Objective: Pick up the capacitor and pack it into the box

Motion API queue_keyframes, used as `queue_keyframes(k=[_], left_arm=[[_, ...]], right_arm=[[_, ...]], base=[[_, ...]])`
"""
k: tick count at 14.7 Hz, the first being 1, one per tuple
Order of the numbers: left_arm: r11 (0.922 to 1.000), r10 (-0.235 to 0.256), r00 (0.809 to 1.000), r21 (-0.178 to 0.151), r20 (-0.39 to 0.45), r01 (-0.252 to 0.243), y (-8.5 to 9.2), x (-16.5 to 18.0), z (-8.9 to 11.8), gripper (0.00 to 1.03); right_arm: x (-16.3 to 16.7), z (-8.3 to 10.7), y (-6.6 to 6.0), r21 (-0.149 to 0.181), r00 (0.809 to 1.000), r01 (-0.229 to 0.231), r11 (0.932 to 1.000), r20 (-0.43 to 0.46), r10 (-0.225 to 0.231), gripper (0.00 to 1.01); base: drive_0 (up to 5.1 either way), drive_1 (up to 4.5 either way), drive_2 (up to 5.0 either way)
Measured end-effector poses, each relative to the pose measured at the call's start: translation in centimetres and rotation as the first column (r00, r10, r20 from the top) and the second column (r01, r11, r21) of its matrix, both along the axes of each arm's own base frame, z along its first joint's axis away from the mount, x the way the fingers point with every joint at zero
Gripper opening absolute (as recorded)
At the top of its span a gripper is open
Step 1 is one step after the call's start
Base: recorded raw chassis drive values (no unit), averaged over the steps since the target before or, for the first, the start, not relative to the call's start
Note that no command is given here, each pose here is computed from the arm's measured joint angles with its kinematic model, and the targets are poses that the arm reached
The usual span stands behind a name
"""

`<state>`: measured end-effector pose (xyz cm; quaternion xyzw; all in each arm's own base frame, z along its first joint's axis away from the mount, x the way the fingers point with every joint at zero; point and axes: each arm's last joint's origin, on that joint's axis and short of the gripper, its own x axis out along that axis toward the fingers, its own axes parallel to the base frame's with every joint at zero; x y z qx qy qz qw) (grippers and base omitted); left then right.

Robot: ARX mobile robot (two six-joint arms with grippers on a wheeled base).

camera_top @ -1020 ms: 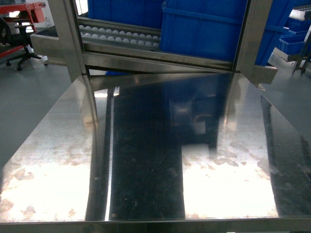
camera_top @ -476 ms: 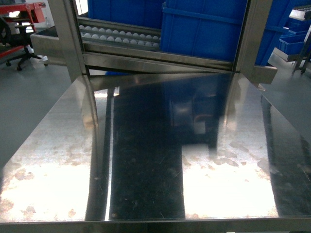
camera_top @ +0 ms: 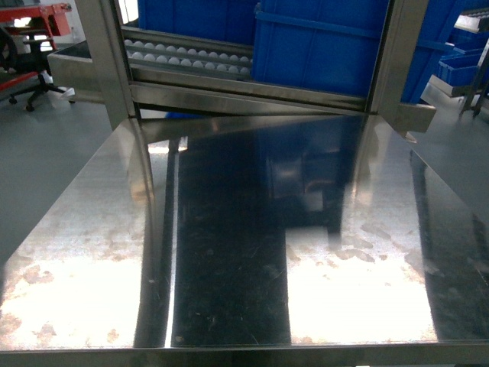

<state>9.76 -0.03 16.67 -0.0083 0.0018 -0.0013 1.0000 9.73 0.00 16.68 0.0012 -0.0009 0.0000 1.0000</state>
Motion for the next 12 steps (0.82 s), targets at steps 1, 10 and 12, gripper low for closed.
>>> queue_keyframes(k=[1, 10, 12], left_arm=[[1.0, 0.0, 1.0, 0.0, 0.003, 0.0, 0.0, 0.0, 0.03, 0.43], [1.0, 0.0, 1.0, 0.006, 0.0, 0.0, 0.0, 0.0, 0.0, 0.43], [1.0, 0.0, 1.0, 0.006, -0.001, 0.0, 0.0, 0.0, -0.01, 0.43]], right_arm=[[0.0, 0.03, 0.0, 0.0, 1.0, 0.0, 1.0, 0.003, 0.0, 0.98], [0.0, 0.01, 0.0, 0.001, 1.0, 0.001, 1.0, 0.001, -0.001, 0.98], [0.0, 0.0, 0.0, 0.0, 1.0, 0.0, 1.0, 0.0, 0.0, 0.98]], base=[[0.0, 0.0, 0.0], [0.0, 0.0, 0.0], [0.0, 0.0, 0.0]])
